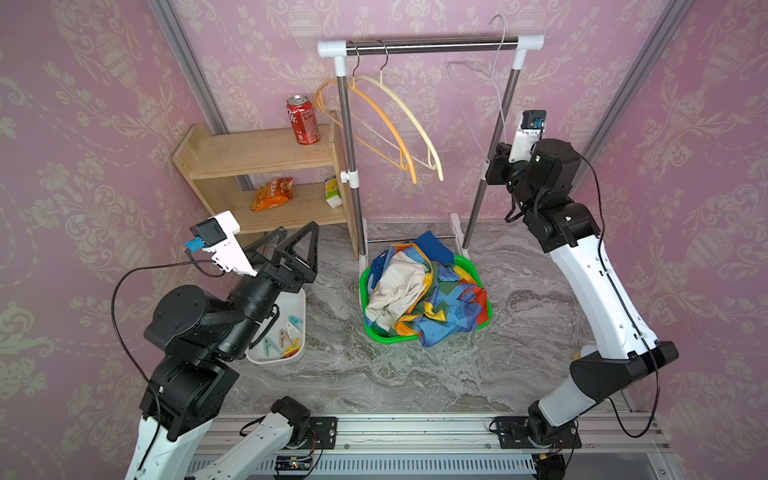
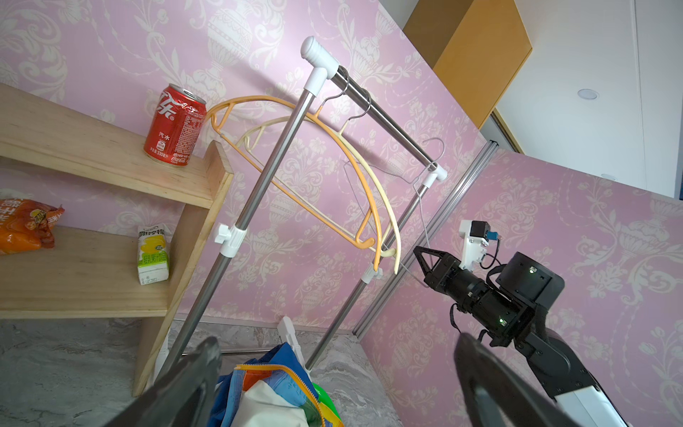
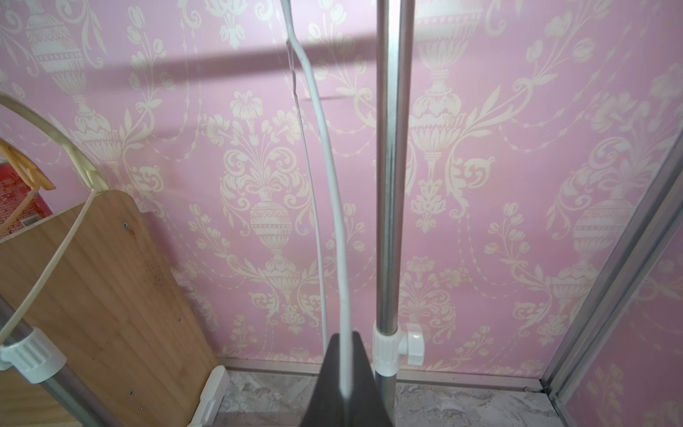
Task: Remove the clothespins securing jackets to the hanger
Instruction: Place the hanger on the clothesline, then reset both arms
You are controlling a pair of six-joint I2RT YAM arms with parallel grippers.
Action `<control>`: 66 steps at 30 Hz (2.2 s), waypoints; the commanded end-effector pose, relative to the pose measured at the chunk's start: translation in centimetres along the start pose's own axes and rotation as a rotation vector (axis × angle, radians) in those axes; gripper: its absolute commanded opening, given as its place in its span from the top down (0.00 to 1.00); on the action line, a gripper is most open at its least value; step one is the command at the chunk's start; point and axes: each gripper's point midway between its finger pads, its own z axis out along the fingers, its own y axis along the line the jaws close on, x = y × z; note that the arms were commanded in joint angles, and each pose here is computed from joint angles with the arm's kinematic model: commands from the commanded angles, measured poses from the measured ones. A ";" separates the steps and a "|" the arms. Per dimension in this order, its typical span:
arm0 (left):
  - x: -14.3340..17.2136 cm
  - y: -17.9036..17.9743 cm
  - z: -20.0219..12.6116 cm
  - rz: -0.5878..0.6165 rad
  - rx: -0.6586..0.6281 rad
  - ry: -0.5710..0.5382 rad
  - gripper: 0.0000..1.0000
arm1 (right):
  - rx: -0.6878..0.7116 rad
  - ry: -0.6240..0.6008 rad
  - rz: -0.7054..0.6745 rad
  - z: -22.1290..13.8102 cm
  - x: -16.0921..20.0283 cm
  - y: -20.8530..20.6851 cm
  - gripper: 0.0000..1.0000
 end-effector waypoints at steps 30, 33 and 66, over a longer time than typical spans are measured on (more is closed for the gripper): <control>0.1 2.3 0.8 0.125 -0.143 0.019 0.01 | -0.067 0.335 0.046 -0.5 9.6 1.7 0.32; 0.6 2.8 1.4 0.137 -0.168 0.038 0.01 | -0.077 0.330 0.031 -1.7 9.1 1.6 0.00; 9.2 20.3 8.2 0.526 -0.648 0.275 0.01 | 0.267 0.208 0.074 -23.7 8.1 -10.4 0.00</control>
